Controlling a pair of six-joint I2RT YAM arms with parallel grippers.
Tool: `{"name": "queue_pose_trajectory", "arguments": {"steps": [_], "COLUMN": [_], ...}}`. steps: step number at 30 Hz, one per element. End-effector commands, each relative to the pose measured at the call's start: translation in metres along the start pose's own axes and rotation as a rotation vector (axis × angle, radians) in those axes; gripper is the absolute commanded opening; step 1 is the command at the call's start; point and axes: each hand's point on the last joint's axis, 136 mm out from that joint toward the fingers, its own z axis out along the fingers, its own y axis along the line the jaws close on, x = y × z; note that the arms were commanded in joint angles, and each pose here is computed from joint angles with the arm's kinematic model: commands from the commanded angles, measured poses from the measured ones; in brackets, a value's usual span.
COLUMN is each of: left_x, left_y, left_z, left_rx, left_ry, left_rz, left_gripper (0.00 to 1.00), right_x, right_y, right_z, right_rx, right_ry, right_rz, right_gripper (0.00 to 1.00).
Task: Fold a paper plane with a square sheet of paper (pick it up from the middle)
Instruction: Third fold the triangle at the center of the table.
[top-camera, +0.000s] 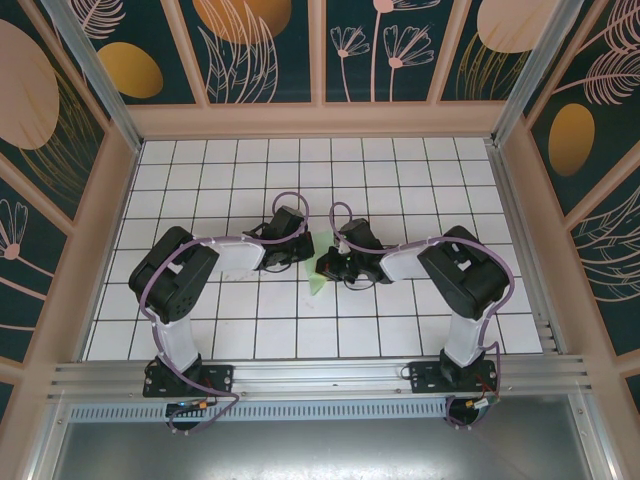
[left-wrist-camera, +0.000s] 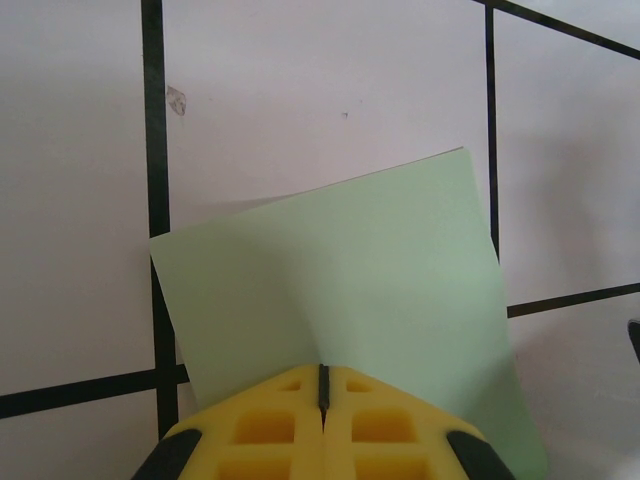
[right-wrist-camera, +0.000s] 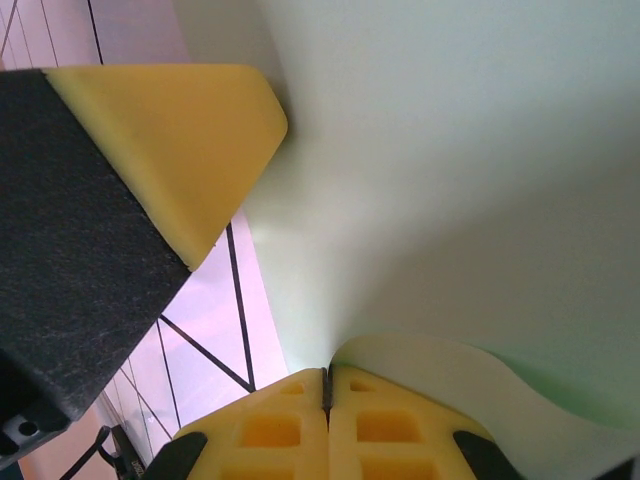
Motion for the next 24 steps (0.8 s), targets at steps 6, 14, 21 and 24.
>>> {"name": "queue_pose_trajectory", "arguments": {"steps": [6,14,21,24], "left_x": [-0.010,-0.035,-0.031,-0.026], "left_y": [0.000,0.032,0.026,0.019], "left_z": [-0.024,-0.060,-0.072,-0.074], "left_rx": [-0.058,-0.146,-0.069,-0.021], "left_ry": [-0.028,-0.164,-0.171,-0.155], "left_rz": [-0.016,-0.152,-0.161,-0.154], "left_gripper": [0.13,0.30,0.35,0.33], "right_x": [0.008,0.010,0.011,0.009], "right_y": [-0.018,-0.017,-0.019,-0.021], "right_z": [0.008,0.009,0.008,0.007], "right_rx": [0.060,0.053,0.060,0.070], "right_ry": [0.033,0.042,0.040,0.031], "right_rz": [0.009,0.007,0.009,0.011], "right_gripper": [0.11,0.35,0.38,0.34]}}
